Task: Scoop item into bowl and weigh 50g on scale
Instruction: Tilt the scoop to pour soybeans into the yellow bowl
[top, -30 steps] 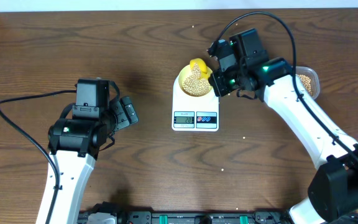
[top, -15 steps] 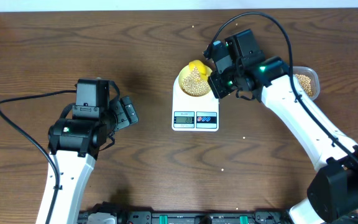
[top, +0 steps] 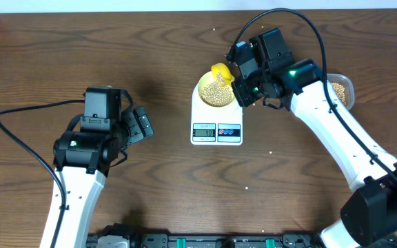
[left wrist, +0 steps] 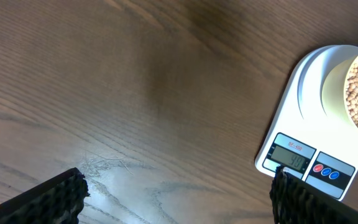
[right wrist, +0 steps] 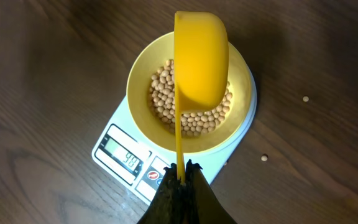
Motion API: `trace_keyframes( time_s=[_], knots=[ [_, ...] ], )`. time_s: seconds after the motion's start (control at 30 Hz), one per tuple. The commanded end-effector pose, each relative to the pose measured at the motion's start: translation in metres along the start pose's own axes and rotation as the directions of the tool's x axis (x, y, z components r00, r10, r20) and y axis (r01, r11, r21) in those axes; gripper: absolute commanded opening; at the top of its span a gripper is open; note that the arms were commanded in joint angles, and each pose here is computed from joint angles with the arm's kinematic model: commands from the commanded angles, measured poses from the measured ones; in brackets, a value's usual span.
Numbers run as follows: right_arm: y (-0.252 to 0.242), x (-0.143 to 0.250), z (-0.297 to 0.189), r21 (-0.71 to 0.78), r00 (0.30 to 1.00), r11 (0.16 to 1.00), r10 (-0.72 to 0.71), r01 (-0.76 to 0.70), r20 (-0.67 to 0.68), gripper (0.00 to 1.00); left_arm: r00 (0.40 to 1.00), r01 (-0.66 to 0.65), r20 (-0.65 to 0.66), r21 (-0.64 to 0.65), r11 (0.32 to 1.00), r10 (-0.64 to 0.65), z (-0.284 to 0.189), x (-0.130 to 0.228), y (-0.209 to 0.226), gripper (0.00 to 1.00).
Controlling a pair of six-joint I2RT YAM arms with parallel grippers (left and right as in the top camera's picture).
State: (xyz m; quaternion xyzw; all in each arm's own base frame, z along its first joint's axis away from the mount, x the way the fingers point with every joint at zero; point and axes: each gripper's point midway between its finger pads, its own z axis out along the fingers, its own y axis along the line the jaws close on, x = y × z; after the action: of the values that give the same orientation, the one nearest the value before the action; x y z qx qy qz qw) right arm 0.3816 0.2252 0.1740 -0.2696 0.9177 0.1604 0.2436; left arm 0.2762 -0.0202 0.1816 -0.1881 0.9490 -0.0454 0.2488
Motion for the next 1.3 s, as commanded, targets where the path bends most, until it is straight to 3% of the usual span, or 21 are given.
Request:
trace_keyframes(
  time_s=[0.0, 1.27],
  knots=[
    [0.0036, -0.0068, -0.0021, 0.001, 1.000, 1.000, -0.026, 0.026, 0.014, 0.01, 1.000, 0.007, 0.016, -0.015, 1.000, -0.007, -0.0022, -0.0047, 0.0029, 0.96],
    [-0.0020, -0.0030, -0.0022, 0.034, 0.997, 0.996, -0.083, 0.083, -0.005, 0.01, 1.000, 0.007, 0.016, -0.015, 1.000, -0.007, -0.0022, -0.0047, 0.0029, 0.96]
  ],
)
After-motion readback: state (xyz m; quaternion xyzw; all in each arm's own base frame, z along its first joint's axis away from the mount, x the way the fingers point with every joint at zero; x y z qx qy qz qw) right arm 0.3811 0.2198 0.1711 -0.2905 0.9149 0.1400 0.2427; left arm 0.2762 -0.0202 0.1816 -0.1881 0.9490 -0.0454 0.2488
